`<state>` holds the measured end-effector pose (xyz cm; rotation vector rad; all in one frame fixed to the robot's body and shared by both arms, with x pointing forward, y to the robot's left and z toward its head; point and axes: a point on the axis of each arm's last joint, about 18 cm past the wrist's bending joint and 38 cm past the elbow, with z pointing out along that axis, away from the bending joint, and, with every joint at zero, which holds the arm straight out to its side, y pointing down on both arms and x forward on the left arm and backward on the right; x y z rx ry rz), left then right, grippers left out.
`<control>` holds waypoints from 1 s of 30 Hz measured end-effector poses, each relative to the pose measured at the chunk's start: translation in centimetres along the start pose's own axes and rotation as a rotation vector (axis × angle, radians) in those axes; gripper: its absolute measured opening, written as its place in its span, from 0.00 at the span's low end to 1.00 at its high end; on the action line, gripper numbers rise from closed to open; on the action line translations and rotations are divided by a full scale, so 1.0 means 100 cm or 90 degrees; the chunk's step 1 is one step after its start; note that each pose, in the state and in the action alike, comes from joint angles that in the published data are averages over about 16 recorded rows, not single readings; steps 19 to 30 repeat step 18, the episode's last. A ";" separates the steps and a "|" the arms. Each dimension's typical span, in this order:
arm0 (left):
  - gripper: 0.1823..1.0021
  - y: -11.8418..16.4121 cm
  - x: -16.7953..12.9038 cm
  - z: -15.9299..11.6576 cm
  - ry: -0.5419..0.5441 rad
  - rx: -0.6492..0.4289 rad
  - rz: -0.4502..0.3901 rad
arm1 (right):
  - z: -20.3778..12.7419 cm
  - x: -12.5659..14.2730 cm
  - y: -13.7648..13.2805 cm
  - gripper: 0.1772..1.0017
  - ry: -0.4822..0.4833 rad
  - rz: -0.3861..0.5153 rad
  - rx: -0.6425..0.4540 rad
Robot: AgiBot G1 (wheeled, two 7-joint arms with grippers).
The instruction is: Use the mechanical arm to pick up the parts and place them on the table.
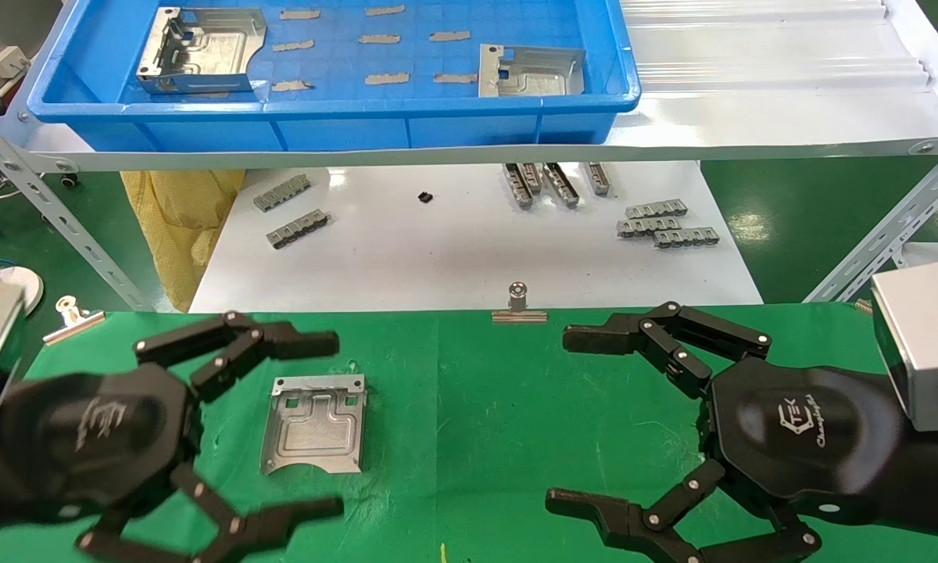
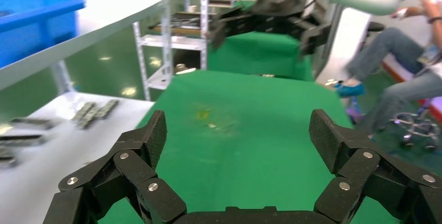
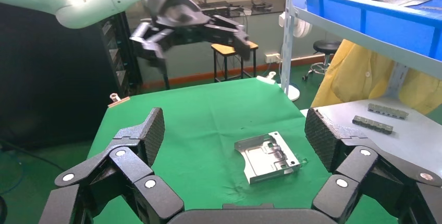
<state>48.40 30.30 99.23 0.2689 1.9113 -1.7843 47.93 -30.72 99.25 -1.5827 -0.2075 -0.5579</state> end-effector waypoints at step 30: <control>1.00 -0.007 0.014 0.002 0.020 0.005 -0.006 | 0.000 0.000 0.000 1.00 0.000 0.000 0.000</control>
